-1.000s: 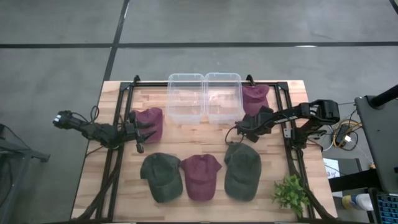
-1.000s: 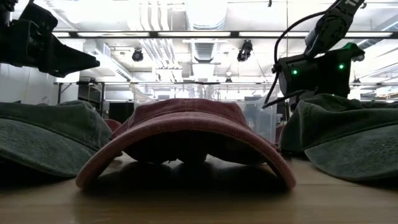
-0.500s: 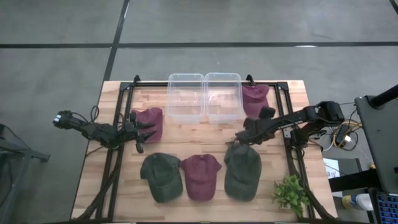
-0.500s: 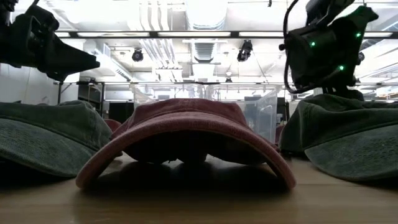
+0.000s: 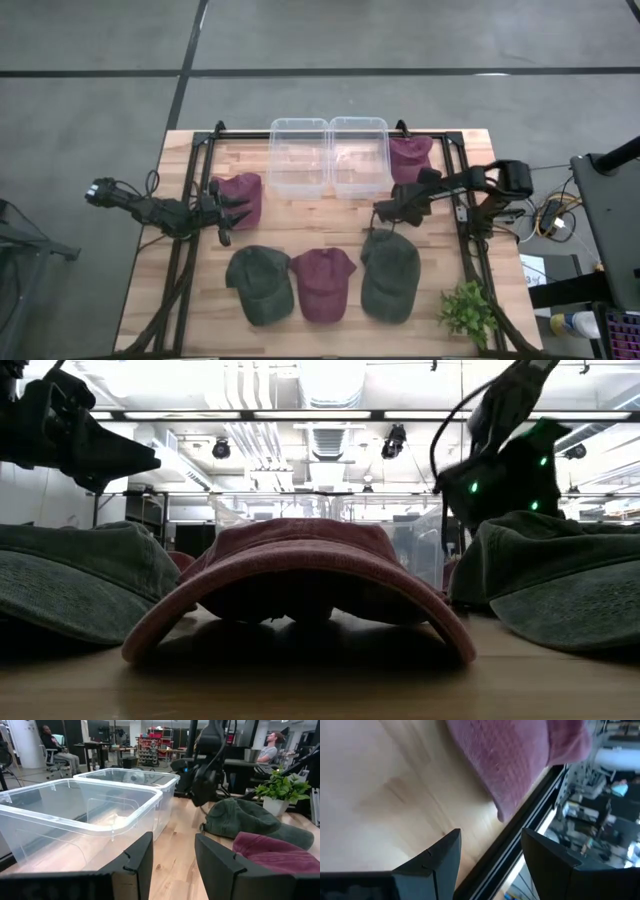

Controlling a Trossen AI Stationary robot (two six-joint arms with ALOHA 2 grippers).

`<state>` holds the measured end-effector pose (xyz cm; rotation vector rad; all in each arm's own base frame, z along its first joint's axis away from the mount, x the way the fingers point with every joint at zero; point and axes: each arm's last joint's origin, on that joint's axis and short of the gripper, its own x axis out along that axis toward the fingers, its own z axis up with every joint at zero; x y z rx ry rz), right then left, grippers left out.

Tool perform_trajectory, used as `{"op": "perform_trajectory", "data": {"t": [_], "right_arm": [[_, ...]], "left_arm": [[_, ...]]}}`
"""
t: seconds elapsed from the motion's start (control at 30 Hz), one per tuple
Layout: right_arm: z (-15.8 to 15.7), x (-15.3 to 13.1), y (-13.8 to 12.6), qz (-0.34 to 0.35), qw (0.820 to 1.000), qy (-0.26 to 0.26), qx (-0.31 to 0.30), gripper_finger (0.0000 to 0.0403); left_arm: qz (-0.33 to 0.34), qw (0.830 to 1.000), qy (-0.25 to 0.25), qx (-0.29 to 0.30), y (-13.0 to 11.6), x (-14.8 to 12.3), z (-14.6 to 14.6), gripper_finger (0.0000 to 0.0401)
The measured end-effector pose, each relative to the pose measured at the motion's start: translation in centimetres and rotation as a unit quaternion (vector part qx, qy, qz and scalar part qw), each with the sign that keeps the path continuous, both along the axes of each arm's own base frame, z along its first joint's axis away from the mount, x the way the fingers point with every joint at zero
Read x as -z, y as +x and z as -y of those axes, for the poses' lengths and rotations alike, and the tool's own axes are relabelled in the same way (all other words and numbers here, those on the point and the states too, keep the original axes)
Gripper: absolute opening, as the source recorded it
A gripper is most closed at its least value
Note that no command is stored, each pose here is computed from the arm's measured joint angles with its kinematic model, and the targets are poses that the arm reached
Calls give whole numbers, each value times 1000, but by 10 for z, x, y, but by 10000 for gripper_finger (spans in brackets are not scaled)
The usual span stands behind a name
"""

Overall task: Pick & Place hat
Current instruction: Put the top right red cap into the right transparent bin

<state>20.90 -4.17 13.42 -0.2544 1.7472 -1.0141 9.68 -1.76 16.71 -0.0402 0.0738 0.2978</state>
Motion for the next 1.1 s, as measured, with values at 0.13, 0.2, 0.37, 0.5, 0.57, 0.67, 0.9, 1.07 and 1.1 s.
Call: {"op": "perform_trajectory", "data": {"t": [0.13, 0.2, 0.37, 0.5, 0.57, 0.67, 0.9, 1.07, 1.1], "right_arm": [[9, 18, 1, -44, 999, 4, 14, 203], [11, 26, 3, -53, 999, -5, 8, 203], [14, 33, 8, -68, 997, -35, -20, 203], [16, 30, 11, -53, 997, -51, -26, 203], [20, 27, 13, -36, 996, -73, -29, 203], [28, 25, 14, -20, 996, -83, -30, 203], [46, 29, 14, -25, 997, -67, -21, 172], [48, 27, 13, -30, 996, -80, -26, 83], [48, 26, 13, -31, 996, -83, -26, 61]], "left_arm": [[0, 1000, 0, 0, 0, 0, 0, 140], [1, 1000, 0, 0, 0, 0, 0, 140], [1, 1000, -1, 1, 0, 0, 0, 140], [1, 1000, -1, 1, 0, 0, 0, 140], [0, 1000, -1, 1, 0, 0, 0, 140], [0, 1000, -1, 1, 0, 0, 0, 140], [7, 1000, -27, 1, 0, 0, 0, 140], [11, 999, -44, -1, 1, 1, 0, 140], [11, 999, -44, -1, 1, 1, 0, 140]]}}
